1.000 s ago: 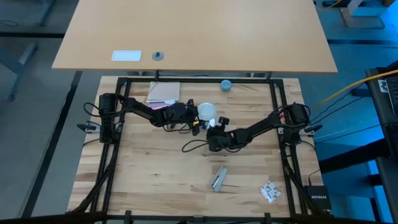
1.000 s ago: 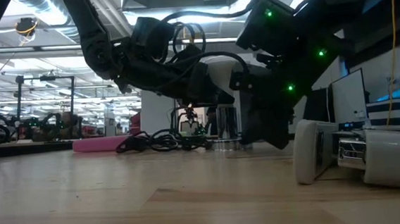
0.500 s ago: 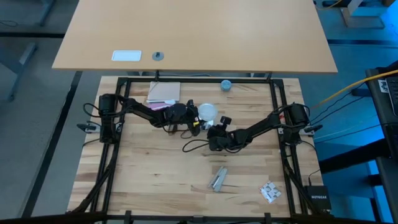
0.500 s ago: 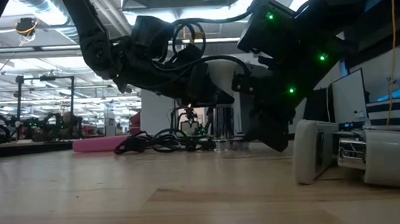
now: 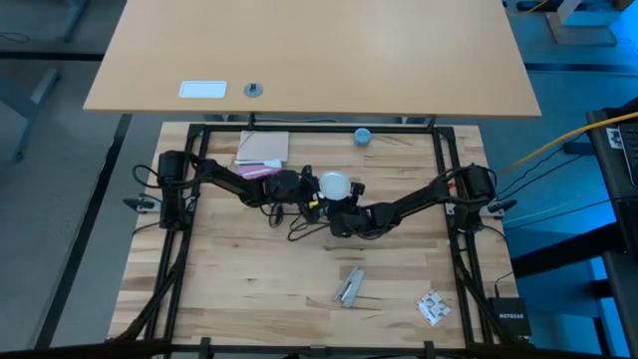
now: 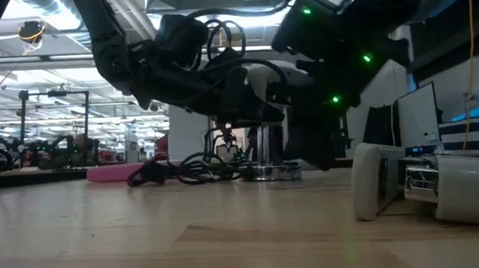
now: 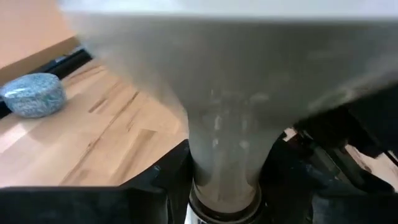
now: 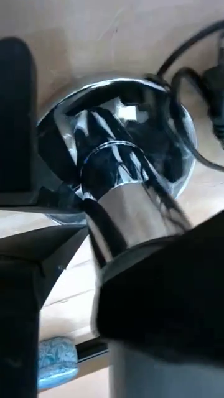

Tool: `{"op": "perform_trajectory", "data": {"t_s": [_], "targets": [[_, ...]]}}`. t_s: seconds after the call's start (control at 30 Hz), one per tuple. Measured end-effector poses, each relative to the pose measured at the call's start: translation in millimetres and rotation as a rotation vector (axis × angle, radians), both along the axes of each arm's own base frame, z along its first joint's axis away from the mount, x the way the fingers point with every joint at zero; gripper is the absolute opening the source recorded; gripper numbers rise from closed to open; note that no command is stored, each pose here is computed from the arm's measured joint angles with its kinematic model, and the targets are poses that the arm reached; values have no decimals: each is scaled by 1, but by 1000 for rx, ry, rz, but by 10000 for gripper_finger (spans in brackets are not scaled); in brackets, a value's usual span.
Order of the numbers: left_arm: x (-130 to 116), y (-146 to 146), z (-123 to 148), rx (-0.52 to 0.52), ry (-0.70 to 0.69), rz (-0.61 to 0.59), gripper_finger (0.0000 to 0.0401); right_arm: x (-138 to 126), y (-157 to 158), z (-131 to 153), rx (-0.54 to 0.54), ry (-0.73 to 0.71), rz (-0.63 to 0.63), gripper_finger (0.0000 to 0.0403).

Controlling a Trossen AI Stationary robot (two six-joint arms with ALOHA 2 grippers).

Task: Screw lightbulb
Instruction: Insert light bulb into the lamp

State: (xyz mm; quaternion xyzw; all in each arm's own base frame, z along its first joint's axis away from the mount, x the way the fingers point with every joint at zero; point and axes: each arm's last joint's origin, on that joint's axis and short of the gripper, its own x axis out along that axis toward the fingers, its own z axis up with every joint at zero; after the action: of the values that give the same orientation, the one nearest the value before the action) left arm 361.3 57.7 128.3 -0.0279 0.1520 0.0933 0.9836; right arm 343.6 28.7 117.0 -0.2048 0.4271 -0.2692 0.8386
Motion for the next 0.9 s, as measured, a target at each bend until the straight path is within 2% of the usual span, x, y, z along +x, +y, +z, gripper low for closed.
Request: {"op": "perform_trajectory", "data": {"t_s": [0.13,0.2,0.33,0.63,0.77,0.9], "targets": [[-1,2,0,0,3,9,155,7,2,17,55,144,25,43],[-1,4,0,6,3,17,155,8,4,31,110,201,-8,43],[-1,7,0,16,0,54,155,2,10,50,146,368,-30,44],[-2,13,0,24,4,90,155,-11,49,74,115,491,18,44],[-2,13,0,25,5,91,155,-27,64,83,85,584,-19,44],[-2,13,0,25,5,91,155,-54,74,101,3,695,-81,44]]}}
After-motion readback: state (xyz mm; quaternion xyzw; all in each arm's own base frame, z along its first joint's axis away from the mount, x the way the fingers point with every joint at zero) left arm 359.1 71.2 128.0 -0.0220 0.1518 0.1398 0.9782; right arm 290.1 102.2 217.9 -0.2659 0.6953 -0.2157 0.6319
